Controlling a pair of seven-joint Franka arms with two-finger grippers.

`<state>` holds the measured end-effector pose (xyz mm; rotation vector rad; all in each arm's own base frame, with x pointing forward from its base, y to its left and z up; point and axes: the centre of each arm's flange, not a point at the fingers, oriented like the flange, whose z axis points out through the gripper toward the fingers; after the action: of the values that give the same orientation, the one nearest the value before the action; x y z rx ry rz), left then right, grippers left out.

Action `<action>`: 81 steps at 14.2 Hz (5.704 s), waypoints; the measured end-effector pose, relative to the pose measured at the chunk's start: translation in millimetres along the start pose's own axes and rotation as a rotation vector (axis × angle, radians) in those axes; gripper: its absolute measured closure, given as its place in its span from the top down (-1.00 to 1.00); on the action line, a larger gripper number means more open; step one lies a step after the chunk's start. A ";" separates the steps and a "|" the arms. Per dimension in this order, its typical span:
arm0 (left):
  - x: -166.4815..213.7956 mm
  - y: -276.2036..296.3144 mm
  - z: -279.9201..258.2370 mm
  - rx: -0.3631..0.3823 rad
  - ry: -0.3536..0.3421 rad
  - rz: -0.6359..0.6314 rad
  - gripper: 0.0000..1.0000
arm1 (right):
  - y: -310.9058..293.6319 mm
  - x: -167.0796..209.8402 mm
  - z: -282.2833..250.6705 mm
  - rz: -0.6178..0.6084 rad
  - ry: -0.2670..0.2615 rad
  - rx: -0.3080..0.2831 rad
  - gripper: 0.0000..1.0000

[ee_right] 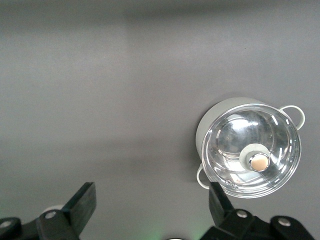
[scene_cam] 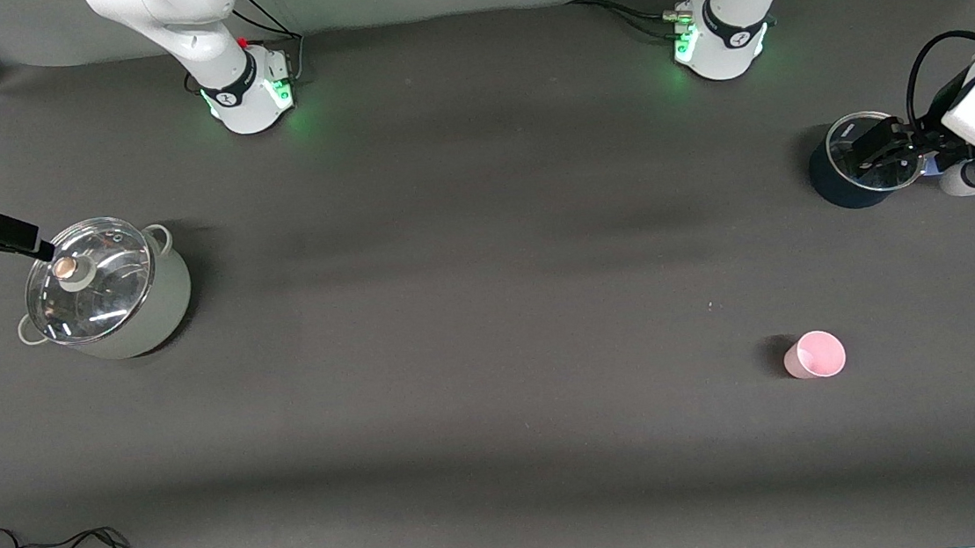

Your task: Transfer pink cup from left to right arm

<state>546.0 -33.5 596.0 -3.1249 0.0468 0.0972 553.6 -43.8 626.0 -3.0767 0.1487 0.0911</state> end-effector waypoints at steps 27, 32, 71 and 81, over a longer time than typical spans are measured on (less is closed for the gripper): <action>99.4 -227.1 222.4 -0.482 0.418 0.848 1.00 | 6.3 2.4 3.2 0.011 -0.006 0.001 1.00; 99.1 -261.5 312.2 -0.580 0.583 0.919 0.99 | 6.5 2.4 3.0 0.012 -0.006 0.001 1.00; 113.9 -163.0 516.5 -0.657 1.120 0.896 0.30 | 6.2 2.4 5.4 0.010 -0.019 0.001 1.00; 138.6 -133.8 470.1 -0.638 1.111 0.843 0.30 | 5.4 3.2 7.6 0.008 -0.024 0.001 1.00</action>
<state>659.2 103.6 120.1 -2.8835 1.5233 -1.8639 555.8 -49.1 618.0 -3.0726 0.1598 0.1279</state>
